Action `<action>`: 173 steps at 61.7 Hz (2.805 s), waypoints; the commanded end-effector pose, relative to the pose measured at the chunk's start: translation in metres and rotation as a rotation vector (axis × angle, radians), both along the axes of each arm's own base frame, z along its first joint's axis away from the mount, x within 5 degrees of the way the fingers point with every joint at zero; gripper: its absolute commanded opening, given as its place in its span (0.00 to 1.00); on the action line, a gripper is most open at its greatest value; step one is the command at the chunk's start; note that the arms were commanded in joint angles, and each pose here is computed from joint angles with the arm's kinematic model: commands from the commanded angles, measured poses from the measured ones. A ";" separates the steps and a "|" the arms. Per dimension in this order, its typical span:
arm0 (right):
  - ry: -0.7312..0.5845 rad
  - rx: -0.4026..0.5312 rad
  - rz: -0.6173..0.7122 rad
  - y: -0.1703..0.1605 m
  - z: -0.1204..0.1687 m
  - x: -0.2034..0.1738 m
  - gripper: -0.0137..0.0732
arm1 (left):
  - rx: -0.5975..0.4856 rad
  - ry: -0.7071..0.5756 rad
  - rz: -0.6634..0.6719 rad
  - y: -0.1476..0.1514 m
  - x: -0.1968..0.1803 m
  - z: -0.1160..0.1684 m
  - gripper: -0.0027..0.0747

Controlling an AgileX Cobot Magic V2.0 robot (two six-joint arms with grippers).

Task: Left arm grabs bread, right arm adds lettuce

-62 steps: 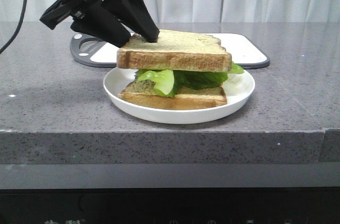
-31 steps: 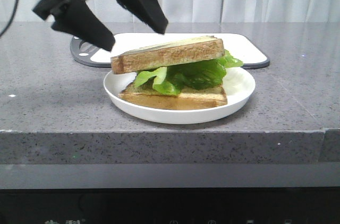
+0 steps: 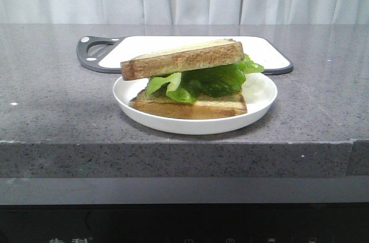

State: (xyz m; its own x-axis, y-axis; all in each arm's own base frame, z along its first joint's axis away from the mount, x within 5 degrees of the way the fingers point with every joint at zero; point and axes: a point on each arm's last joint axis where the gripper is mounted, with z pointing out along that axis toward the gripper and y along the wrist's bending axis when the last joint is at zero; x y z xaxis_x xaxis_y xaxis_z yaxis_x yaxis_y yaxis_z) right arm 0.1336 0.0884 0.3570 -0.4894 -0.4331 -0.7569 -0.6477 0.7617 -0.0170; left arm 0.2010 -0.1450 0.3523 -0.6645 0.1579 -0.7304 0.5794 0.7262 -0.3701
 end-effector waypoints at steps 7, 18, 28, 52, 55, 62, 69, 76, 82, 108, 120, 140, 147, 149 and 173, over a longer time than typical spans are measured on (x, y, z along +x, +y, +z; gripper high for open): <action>-0.077 0.058 -0.007 0.001 0.014 0.001 0.09 | -0.058 -0.124 0.035 0.015 -0.022 0.022 0.01; -0.110 0.077 -0.012 0.000 0.018 0.000 0.09 | -0.044 -0.210 0.051 0.029 -0.041 0.025 0.01; -0.230 0.147 -0.030 -0.010 0.023 -0.016 0.09 | -0.070 -0.372 0.119 0.050 -0.064 0.027 0.01; -0.478 0.277 -0.082 -0.041 -0.023 -0.061 0.09 | -0.096 -0.659 0.203 0.096 -0.131 -0.010 0.01; -0.493 0.286 -0.083 -0.045 -0.030 -0.068 0.09 | -0.110 -0.685 0.212 0.101 -0.138 -0.016 0.01; -0.519 0.302 -0.084 -0.051 -0.043 -0.079 0.09 | -0.133 -0.719 0.217 0.108 -0.153 -0.031 0.01; -0.537 0.313 -0.084 -0.054 -0.050 -0.085 0.09 | -0.153 -0.749 0.222 0.114 -0.163 -0.041 0.01; -0.540 0.315 -0.084 -0.055 -0.050 -0.086 0.09 | -0.160 -0.761 0.224 0.115 -0.165 -0.043 0.01; -0.541 0.315 -0.084 -0.055 -0.050 -0.086 0.09 | -0.155 -0.753 0.220 0.115 -0.165 -0.044 0.01; -0.540 0.316 -0.084 -0.055 -0.050 -0.086 0.09 | -0.155 -0.753 0.220 0.115 -0.165 -0.044 0.01; -0.540 0.316 -0.084 -0.055 -0.050 -0.086 0.09 | -0.093 -0.769 0.296 0.121 -0.162 -0.051 0.01; -0.540 0.316 -0.084 -0.055 -0.050 -0.086 0.09 | 0.054 -0.752 0.608 0.137 -0.161 -0.105 0.01; -0.537 0.314 -0.083 -0.055 -0.051 -0.086 0.09 | 0.108 -0.706 0.724 0.142 -0.155 -0.121 0.01; -0.537 0.314 -0.083 -0.055 -0.051 -0.086 0.09 | 0.116 -0.698 0.750 0.143 -0.154 -0.126 0.01; -0.535 0.313 -0.083 -0.055 -0.051 -0.086 0.09 | 0.117 -0.712 0.806 0.146 -0.146 -0.154 0.01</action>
State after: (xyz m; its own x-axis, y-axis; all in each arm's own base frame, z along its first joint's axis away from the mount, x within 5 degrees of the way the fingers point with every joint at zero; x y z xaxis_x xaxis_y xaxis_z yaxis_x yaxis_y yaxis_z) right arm 0.0463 0.0344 0.2911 -0.1103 -0.1709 -0.9791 -0.5680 0.8192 -0.0790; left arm 0.0554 0.0011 0.1915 -0.1332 -0.0246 -0.9908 -0.0292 0.9994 -0.0209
